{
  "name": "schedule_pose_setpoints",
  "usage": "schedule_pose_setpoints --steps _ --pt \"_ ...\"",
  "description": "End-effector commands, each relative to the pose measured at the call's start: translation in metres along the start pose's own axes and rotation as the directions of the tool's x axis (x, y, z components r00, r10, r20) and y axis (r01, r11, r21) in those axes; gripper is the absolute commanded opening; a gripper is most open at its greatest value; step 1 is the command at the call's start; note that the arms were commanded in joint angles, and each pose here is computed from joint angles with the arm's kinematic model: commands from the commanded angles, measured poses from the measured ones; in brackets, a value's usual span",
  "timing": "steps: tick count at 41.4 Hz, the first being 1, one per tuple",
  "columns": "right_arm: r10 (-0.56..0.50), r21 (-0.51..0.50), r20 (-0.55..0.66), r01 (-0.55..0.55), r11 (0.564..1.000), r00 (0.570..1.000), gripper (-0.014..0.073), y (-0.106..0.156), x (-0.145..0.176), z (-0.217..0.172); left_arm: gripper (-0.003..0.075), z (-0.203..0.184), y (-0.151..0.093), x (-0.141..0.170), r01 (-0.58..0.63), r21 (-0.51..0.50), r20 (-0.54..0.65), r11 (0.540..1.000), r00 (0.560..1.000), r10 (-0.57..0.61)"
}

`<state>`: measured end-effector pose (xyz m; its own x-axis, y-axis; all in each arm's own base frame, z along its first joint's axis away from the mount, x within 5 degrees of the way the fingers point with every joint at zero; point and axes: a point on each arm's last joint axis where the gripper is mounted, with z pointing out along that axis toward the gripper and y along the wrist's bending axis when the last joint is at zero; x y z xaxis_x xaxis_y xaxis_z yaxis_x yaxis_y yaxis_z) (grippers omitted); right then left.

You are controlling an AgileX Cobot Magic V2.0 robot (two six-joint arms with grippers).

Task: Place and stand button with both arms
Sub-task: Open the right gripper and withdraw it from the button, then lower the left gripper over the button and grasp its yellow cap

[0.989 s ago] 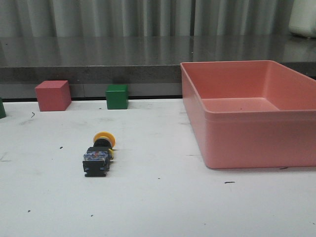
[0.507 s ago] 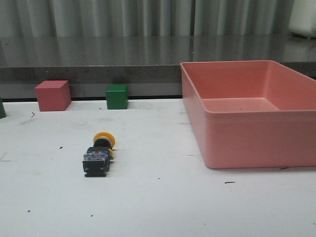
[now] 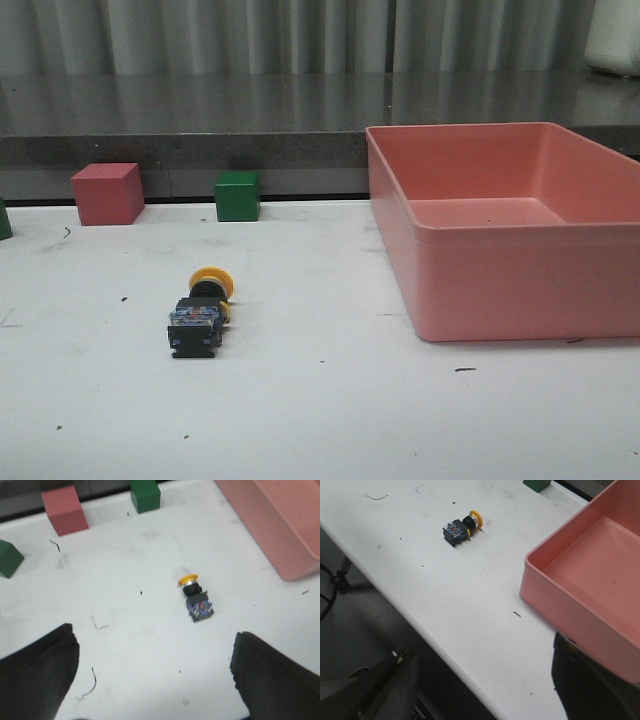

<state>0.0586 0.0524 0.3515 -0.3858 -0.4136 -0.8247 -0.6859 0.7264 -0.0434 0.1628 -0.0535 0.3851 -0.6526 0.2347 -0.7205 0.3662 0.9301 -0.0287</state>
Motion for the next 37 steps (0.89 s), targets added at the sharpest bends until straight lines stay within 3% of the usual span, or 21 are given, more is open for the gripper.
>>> schedule_pose_setpoints --steps 1,12,20,25,37 --pt "-0.015 0.005 0.084 0.015 1.000 0.996 0.0571 -0.001 -0.011 -0.004 0.0599 0.011 -0.002 -0.018 -0.003 0.027 -0.036 1.000 0.999 0.004" --pt "-0.015 0.005 0.084 0.015 1.000 0.996 0.0571 -0.001 -0.011 -0.004 0.0599 0.075 -0.012 -0.038 0.029 0.081 -0.276 0.996 0.961 -0.005" --pt "-0.015 0.005 0.084 0.015 1.000 0.996 0.0571 -0.001 -0.011 -0.004 0.0599 0.116 -0.023 -0.051 0.070 0.086 -0.365 0.994 0.930 -0.034" --pt "-0.015 0.005 0.084 0.015 1.000 0.996 0.0571 -0.001 -0.011 -0.004 0.0599 0.139 -0.031 -0.057 0.096 0.080 -0.455 0.992 0.889 -0.049" --pt "-0.015 0.005 0.084 0.015 1.000 0.996 0.0571 -0.001 -0.011 -0.004 0.0599 0.180 -0.040 -0.069 0.137 0.046 -0.542 0.990 0.835 -0.090"
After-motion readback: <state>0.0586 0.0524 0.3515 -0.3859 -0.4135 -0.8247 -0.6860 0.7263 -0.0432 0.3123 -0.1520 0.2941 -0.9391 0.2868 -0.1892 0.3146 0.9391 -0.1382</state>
